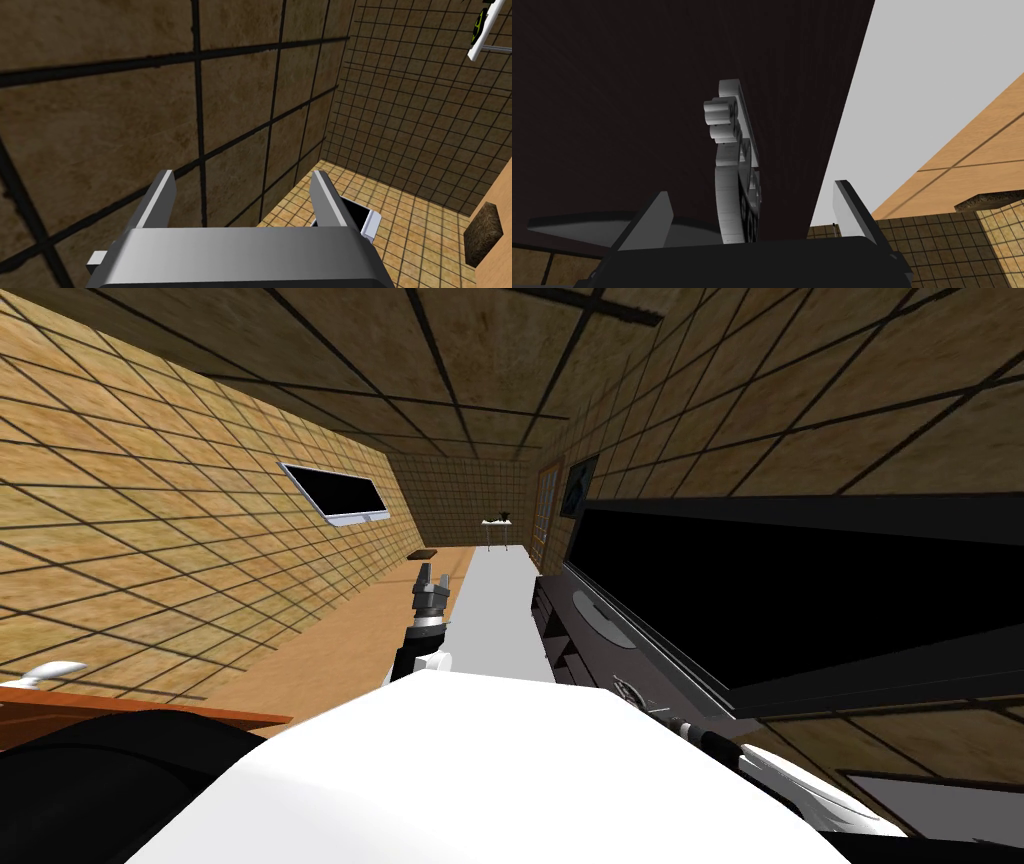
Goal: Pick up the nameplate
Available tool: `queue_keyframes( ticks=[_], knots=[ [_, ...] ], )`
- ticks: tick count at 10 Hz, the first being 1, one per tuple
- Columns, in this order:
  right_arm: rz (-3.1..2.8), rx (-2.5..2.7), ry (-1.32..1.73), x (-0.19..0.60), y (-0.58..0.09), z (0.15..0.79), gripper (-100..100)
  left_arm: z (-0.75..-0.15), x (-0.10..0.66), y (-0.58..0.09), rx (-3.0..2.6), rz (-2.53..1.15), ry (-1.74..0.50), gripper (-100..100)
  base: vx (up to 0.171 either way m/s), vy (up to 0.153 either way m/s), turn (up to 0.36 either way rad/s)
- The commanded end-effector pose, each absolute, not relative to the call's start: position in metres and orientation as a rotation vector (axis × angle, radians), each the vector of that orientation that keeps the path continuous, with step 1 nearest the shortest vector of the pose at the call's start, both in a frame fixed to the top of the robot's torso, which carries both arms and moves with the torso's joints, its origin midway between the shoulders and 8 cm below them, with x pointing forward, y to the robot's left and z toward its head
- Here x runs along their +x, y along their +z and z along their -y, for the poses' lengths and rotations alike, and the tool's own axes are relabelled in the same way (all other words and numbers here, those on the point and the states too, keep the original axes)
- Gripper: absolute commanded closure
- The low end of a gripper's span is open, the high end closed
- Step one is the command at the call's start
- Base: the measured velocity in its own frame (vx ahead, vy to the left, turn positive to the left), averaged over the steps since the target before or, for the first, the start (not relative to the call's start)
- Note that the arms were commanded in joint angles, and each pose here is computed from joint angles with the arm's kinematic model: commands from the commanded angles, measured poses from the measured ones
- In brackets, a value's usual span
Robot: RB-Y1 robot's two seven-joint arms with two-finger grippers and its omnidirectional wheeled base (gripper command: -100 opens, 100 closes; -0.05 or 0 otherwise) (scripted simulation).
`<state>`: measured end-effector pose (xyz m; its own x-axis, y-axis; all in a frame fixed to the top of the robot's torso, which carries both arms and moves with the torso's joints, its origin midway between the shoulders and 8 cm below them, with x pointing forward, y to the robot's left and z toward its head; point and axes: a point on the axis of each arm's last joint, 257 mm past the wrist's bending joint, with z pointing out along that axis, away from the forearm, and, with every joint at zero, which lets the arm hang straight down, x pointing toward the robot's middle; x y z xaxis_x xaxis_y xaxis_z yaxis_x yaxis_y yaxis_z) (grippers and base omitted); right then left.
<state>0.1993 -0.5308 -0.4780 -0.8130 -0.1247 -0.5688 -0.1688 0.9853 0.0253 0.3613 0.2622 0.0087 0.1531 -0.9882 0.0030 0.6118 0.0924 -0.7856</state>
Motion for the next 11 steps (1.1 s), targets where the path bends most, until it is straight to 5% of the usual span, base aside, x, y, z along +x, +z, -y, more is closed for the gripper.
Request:
queue_keyframes(
  ticks=[1,3,4,8,9,10,11],
  knots=[
    [-2.531,-0.19,0.095,0.197,-0.488,0.525,-100,-0.262,0.361,0.009,-0.745,-0.635,-1.314,0,0.021,-0.042,0.093],
    [-2.532,-0.186,0.096,0.197,-0.49,0.524,-100,-0.262,0.361,0.009,-0.745,-0.635,-1.314,0,0.008,-0.042,0.056],
    [-2.532,-0.186,0.095,0.197,-0.491,0.524,100,-0.262,0.361,0.009,-0.745,-0.635,-1.314,0,0.001,-0.005,-0.003],
    [-2.537,-0.211,0.096,0.194,-0.491,0.524,100,-0.262,0.361,0.009,-0.745,-0.635,-1.314,0,-0.002,-0.003,0.012],
    [-2.537,-0.21,0.094,0.194,-0.491,0.524,0,-0.262,0.361,0.009,-0.745,-0.635,-1.314,0,0.0,0.0,0.0],
    [-2.531,-0.197,0.096,0.198,-0.483,0.527,100,-0.262,0.361,0.009,-0.745,-0.635,-1.314,0,-0.006,0.029,-0.094],
    [-2.531,-0.207,0.098,0.198,-0.477,0.53,100,-0.262,0.361,0.009,-0.746,-0.635,-1.314,0,-0.009,0.054,-0.158]
  ],
)
